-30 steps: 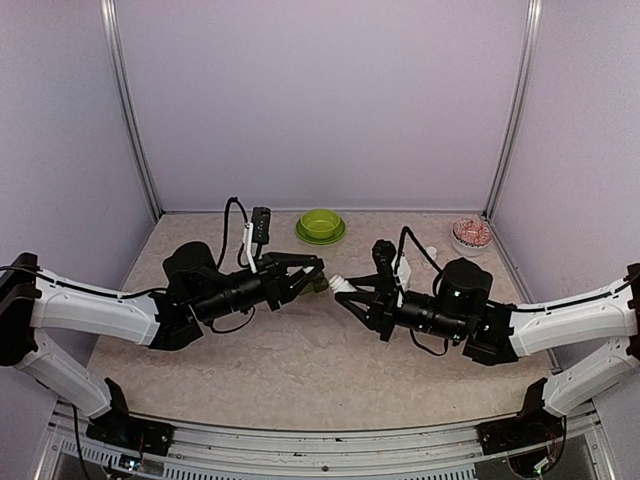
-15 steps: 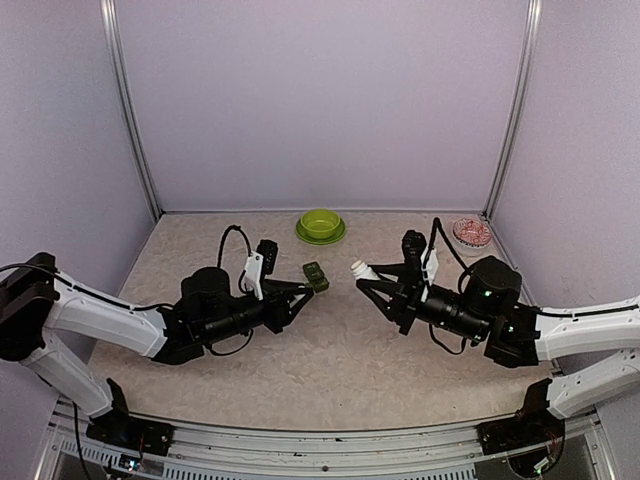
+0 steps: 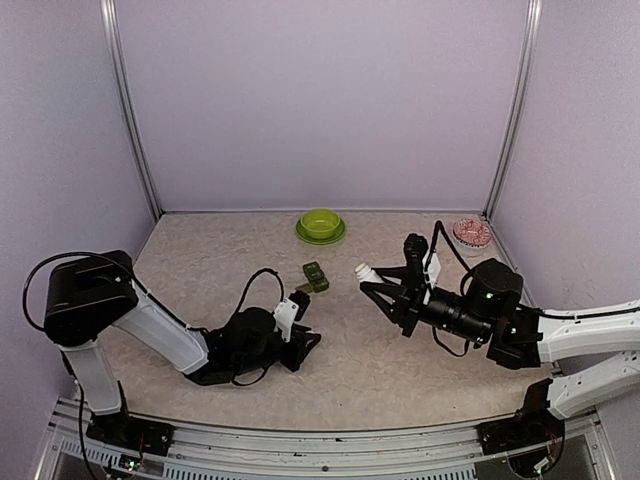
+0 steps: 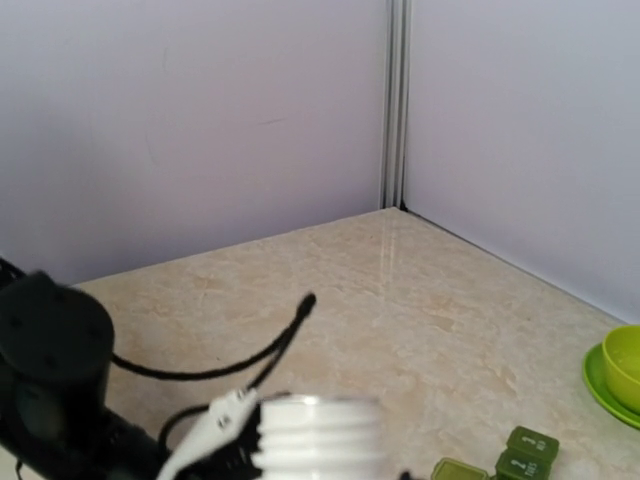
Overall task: Sort the pills into containers
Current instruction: Place the lid of the pill bottle at the center of the board.
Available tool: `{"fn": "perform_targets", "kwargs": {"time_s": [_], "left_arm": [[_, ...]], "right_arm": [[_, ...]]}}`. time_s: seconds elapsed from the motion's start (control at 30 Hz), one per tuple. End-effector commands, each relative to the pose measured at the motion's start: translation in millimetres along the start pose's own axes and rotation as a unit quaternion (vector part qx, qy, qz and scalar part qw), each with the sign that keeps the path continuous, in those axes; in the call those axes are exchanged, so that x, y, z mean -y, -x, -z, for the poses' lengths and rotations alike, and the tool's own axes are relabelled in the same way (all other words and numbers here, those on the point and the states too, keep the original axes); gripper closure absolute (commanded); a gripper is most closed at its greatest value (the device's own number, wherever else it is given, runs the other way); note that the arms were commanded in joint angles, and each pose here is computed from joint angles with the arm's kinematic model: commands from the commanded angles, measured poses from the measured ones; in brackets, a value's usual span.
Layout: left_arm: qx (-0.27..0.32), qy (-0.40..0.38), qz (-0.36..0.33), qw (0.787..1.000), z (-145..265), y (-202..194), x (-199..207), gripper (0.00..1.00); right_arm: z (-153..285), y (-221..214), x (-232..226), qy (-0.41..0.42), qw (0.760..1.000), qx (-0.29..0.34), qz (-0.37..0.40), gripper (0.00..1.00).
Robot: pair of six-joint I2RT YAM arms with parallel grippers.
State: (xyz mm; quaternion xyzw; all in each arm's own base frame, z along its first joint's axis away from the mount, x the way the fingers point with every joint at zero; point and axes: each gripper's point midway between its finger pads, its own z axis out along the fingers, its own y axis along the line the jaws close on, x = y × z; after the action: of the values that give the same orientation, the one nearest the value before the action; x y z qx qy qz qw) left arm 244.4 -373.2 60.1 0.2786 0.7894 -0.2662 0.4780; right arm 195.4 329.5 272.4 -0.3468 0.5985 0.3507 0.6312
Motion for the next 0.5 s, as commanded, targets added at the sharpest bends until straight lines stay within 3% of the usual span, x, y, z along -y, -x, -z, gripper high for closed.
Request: {"fn": "perform_targets", "kwargs": {"time_s": [0.0, 0.47], "left_arm": [[0.024, 0.003, -0.001, 1.0, -10, 6, 5, 0.76], [0.006, 0.006, 0.001, 1.0, -28, -18, 4, 0.76]], "right_arm": [[4, 0, 5, -0.01, 1.0, 0.002, -0.001, 0.89], [6, -1, 6, -0.012, 1.0, 0.003, -0.001, 0.89]]}}
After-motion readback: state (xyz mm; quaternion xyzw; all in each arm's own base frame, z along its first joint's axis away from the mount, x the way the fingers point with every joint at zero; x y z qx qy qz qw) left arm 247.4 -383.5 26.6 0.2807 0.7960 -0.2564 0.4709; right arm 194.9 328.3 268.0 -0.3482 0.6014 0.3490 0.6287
